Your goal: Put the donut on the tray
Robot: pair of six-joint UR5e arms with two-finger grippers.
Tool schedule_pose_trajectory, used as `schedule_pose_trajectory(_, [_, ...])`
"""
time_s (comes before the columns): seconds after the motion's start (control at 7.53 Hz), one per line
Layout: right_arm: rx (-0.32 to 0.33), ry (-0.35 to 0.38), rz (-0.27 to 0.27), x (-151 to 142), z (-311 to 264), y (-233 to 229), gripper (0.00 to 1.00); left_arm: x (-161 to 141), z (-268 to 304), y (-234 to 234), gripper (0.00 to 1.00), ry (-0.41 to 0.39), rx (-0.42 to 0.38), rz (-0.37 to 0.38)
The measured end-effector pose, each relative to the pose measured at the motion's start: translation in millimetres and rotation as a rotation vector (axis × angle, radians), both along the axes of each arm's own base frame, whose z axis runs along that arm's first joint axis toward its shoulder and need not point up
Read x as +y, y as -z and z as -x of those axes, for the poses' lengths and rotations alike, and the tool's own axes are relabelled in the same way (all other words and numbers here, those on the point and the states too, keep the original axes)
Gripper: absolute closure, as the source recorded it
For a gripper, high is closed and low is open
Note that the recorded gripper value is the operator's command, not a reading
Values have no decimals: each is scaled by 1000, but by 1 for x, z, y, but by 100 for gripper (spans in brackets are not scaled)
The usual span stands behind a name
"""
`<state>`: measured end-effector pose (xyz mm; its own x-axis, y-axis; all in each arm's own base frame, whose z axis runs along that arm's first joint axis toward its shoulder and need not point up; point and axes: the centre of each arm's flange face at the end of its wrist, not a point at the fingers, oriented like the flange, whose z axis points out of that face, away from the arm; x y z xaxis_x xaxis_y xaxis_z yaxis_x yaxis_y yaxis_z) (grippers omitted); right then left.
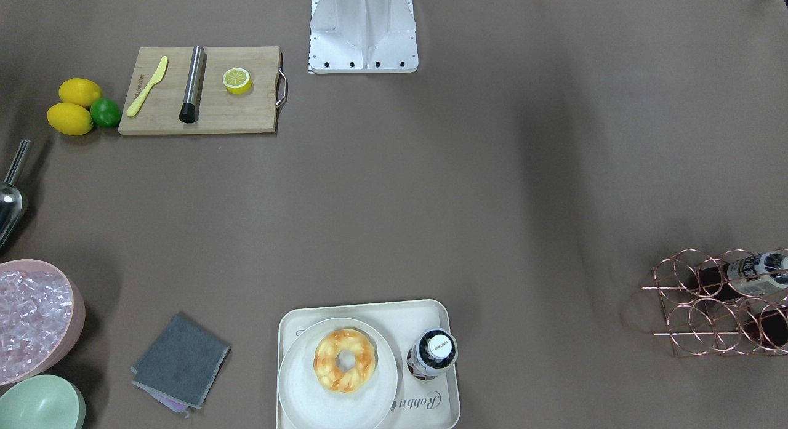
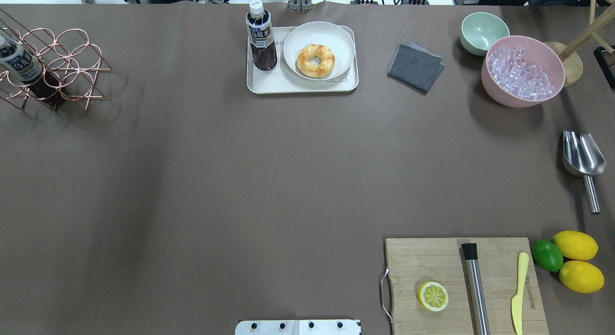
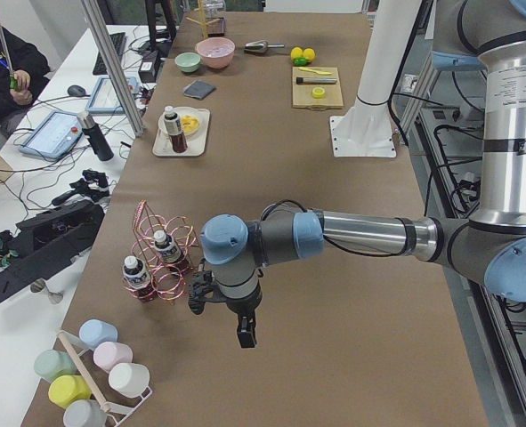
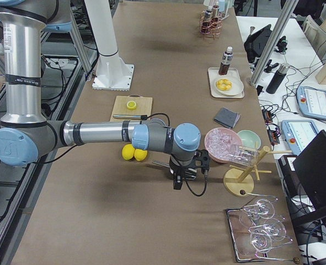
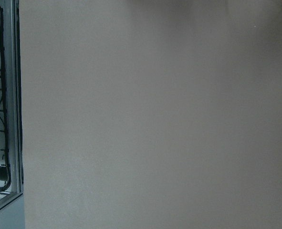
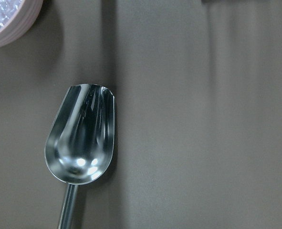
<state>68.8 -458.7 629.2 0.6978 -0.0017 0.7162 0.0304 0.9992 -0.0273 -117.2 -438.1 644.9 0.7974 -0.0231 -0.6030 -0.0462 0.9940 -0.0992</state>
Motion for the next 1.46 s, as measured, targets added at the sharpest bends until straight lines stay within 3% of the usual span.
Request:
schedule_pose_trajectory(0.53, [-5,-11,4,1,-3,0,0,-13,-30,19,2,-69,-1,-44])
schedule_pose_trajectory(1.46, [-12,-28,15,5,-9,-3,0,-9,-33,13,2,-75,-1,-27])
